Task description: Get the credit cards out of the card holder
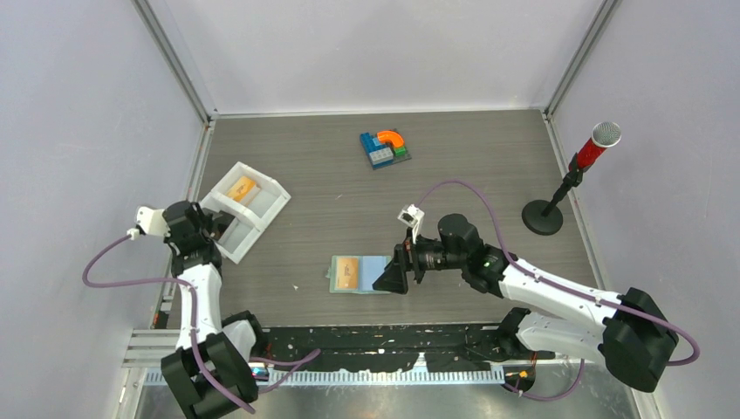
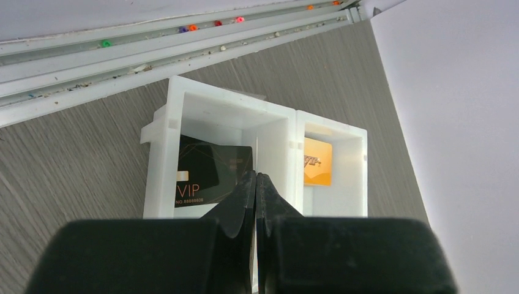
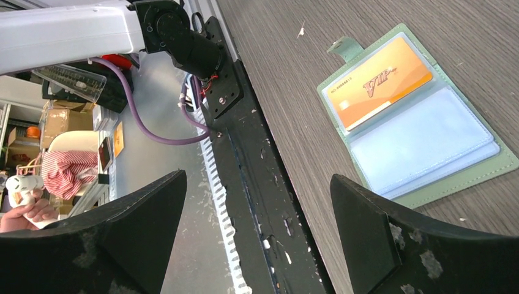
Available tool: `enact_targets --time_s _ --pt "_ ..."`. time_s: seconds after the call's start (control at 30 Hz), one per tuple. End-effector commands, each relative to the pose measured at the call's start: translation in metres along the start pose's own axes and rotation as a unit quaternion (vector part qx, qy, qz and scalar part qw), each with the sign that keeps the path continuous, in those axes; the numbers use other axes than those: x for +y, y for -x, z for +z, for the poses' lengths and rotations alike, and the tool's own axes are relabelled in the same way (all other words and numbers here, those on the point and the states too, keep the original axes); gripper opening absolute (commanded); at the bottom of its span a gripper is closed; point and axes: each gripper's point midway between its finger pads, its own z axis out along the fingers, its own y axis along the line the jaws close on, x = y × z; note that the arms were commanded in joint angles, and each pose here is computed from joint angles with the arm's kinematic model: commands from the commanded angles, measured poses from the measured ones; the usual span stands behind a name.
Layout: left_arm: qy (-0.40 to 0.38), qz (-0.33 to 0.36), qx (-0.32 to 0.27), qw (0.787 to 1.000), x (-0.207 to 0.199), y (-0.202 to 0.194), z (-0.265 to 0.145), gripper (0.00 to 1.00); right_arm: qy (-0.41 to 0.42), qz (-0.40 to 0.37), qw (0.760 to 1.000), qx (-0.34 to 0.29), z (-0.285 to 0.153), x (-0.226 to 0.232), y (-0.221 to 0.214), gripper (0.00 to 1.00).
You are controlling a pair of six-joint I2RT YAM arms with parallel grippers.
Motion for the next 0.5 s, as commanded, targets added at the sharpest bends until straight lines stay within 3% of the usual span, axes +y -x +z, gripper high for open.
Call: enact_targets --time_s 0.0,0.23,0.47 --pt "-0.025 0.007 -0.019 0.999 -0.014 0.011 0.011 0.0 0.028 -0.037 0.999 -0.018 0.002 0.016 0.025 0.95" --pt "-0.051 0.025 0.032 0.998 -0.029 -0.008 0.026 0.0 0.028 -0.042 0.999 -0.013 0.005 0.013 0.028 0.95" --pt "-0.034 0.03 0.029 0.999 -0.019 -0.012 0.032 0.0 0.028 -0.043 0.999 -0.012 0.004 0.013 0.028 0.95"
